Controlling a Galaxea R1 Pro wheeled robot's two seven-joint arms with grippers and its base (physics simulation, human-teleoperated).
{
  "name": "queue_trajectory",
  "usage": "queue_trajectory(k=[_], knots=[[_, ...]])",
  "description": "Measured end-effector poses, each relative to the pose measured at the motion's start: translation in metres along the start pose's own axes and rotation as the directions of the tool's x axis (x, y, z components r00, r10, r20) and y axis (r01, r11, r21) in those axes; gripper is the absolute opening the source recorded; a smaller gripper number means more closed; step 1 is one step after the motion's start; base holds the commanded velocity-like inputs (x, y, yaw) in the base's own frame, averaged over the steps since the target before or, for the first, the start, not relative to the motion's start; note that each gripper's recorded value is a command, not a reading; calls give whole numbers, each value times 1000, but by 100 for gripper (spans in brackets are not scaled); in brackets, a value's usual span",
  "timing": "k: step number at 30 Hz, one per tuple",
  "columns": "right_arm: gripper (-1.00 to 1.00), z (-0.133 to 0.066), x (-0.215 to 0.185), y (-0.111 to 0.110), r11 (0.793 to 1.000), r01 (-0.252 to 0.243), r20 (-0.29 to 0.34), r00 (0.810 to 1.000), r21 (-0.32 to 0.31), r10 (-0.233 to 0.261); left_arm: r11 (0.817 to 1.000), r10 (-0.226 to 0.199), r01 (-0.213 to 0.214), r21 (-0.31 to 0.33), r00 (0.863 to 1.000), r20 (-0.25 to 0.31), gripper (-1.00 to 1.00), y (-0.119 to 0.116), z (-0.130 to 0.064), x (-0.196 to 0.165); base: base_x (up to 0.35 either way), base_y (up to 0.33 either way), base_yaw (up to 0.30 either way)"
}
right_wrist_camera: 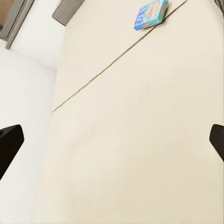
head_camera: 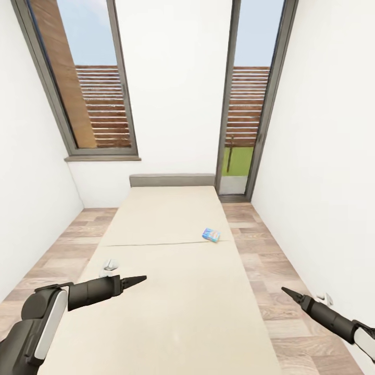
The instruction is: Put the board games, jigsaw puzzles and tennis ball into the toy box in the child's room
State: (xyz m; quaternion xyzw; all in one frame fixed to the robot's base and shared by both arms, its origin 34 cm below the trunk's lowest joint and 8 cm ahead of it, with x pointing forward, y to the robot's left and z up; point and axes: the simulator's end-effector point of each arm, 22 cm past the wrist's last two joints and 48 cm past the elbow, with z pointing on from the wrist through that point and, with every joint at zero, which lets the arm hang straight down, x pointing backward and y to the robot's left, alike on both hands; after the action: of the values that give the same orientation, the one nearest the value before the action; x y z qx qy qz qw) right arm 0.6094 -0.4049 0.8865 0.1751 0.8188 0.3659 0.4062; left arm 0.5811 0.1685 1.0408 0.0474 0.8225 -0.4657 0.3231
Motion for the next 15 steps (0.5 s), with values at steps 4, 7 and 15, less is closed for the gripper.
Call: queue_trajectory(k=[4,7,15], knots=[[100,6,-11,21,998,36,11,999,-50,-35,1000,2,-2,3,1000,1,100,-2,0,0,0,-70,4],[100,7,-18,31,996,54,18,998,-73,-53,1000,6,-6,6,1000,4,100,-4,-1,-2,0,-23,36],[100,7,-25,43,992,74,31,997,-100,-71,998,20,-21,61,1000,13,100,-21,-5,-6,0,-44,58]])
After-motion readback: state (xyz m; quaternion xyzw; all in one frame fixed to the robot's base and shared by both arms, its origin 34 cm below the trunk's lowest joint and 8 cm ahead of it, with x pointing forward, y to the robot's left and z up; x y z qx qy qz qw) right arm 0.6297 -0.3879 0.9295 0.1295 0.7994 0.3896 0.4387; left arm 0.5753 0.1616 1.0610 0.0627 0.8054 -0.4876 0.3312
